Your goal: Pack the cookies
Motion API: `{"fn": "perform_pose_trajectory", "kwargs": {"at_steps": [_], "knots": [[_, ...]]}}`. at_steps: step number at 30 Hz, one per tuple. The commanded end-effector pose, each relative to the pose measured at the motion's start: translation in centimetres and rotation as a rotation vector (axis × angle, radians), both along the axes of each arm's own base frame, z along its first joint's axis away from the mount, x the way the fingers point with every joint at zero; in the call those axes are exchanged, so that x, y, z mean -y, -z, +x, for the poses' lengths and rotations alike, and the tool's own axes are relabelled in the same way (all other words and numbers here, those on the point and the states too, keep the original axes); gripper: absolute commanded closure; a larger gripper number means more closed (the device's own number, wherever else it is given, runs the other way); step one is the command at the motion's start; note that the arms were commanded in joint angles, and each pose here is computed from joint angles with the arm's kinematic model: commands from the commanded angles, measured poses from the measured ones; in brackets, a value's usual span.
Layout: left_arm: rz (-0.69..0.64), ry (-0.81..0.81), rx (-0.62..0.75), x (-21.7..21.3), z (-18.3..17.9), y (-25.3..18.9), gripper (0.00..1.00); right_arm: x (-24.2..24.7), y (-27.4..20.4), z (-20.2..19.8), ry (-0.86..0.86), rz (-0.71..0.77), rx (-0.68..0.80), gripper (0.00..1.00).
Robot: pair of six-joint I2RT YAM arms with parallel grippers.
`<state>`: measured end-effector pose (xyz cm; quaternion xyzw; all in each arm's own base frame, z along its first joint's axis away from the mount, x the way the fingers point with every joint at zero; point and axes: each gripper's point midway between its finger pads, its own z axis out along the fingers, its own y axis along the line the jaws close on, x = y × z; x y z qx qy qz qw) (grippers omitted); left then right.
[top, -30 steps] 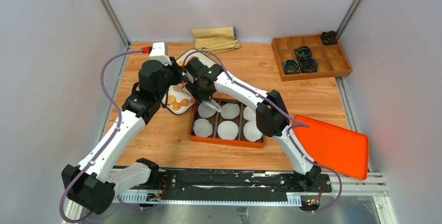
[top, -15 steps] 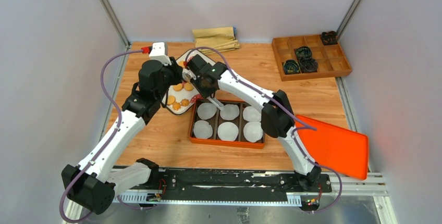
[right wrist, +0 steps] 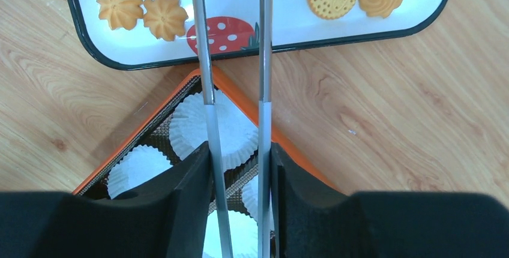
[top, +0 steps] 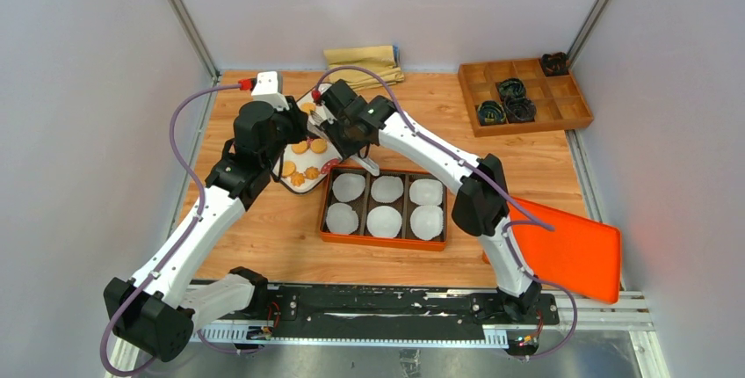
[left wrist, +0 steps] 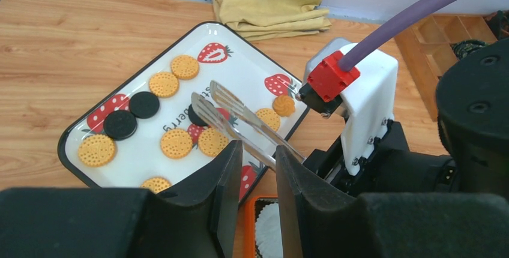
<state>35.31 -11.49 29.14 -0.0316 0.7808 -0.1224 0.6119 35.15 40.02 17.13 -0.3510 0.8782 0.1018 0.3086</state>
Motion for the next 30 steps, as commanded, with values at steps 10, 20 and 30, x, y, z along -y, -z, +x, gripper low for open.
{"fn": "perform_pose_trajectory", "kwargs": {"at_steps": [10,20,30], "knots": [[0.000,0.000,0.023,-0.1,-0.3,-1.1,0.66,0.5,2.2,-1.4,-0.023,-0.036,-0.101,0.53],[0.002,-0.010,0.032,-0.4,-0.5,-1.2,0.66,0.2,4.0,-0.9,-0.016,-0.065,-0.116,0.50],[0.000,-0.011,0.038,-0.5,-0.6,-1.3,0.66,0.2,4.3,-0.3,0.002,-0.086,-0.104,0.49]]}}
